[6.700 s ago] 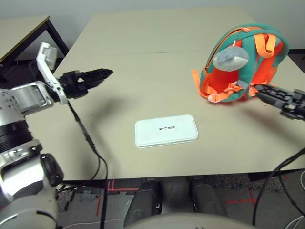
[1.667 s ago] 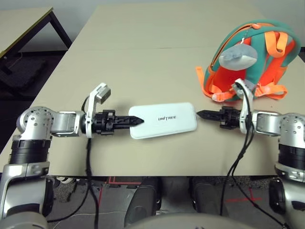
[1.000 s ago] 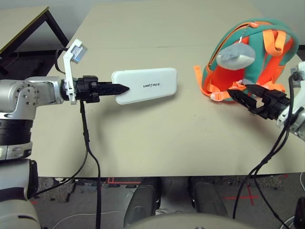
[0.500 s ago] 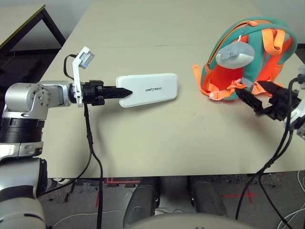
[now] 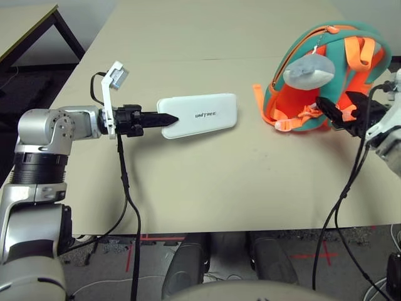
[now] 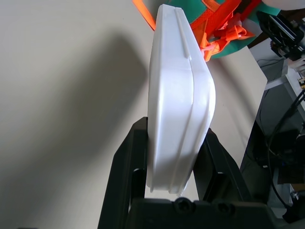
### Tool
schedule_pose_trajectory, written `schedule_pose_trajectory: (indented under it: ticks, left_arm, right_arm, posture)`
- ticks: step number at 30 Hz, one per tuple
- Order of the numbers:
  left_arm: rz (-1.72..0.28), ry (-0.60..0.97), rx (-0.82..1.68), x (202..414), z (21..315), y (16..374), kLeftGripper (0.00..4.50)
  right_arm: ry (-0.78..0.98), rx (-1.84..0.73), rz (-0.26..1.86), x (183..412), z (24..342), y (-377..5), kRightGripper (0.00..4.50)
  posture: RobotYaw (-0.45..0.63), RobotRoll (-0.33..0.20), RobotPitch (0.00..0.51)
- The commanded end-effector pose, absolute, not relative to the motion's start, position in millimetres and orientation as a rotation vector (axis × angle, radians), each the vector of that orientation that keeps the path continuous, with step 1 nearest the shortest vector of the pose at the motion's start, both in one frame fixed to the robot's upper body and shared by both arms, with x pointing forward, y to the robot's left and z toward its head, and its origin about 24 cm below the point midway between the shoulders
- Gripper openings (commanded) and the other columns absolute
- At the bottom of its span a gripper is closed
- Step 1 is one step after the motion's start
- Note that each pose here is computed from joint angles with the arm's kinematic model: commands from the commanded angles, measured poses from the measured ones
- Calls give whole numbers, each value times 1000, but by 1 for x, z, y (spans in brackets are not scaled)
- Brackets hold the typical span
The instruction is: Put the pencil case into the backpack and zip it.
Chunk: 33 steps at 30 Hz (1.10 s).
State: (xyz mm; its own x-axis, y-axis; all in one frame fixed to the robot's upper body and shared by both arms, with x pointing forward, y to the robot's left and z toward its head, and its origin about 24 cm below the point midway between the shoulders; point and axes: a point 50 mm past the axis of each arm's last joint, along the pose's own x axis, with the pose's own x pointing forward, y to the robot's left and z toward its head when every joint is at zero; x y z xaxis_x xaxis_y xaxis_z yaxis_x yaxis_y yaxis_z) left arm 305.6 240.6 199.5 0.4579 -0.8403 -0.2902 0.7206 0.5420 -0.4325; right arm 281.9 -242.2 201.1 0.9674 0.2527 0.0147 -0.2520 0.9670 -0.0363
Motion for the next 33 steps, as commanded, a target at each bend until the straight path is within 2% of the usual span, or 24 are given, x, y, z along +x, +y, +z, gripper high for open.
schedule_pose_trajectory:
  ticks: [1,3,11,15,23,33]
  left_arm:
    - [-989,474,-258,303,206,238,1377]
    - [-994,474,-260,303,206,237,1377]
    - [-1039,498,-261,301,208,232,1377]
    - [-1053,509,-255,299,212,234,1377]
    - [-1044,496,-239,301,230,248,1377]
    - [-1068,502,-229,308,232,245,1377]
  right_arm:
    - [-18,-37,265,288,194,-239,4263]
    - [-21,-30,270,289,193,-236,3992]
    - [-13,0,315,283,193,-224,1427]
    - [-1,-14,348,261,203,-223,269]
    - [21,-54,390,217,221,-218,230]
    - [13,-59,462,184,231,-198,230]
  posture:
    - [-57,0,149]
    - [-57,0,149]
    - [-71,0,146]
    - [-87,0,147]
    - [-135,0,153]
    - [-184,0,161]
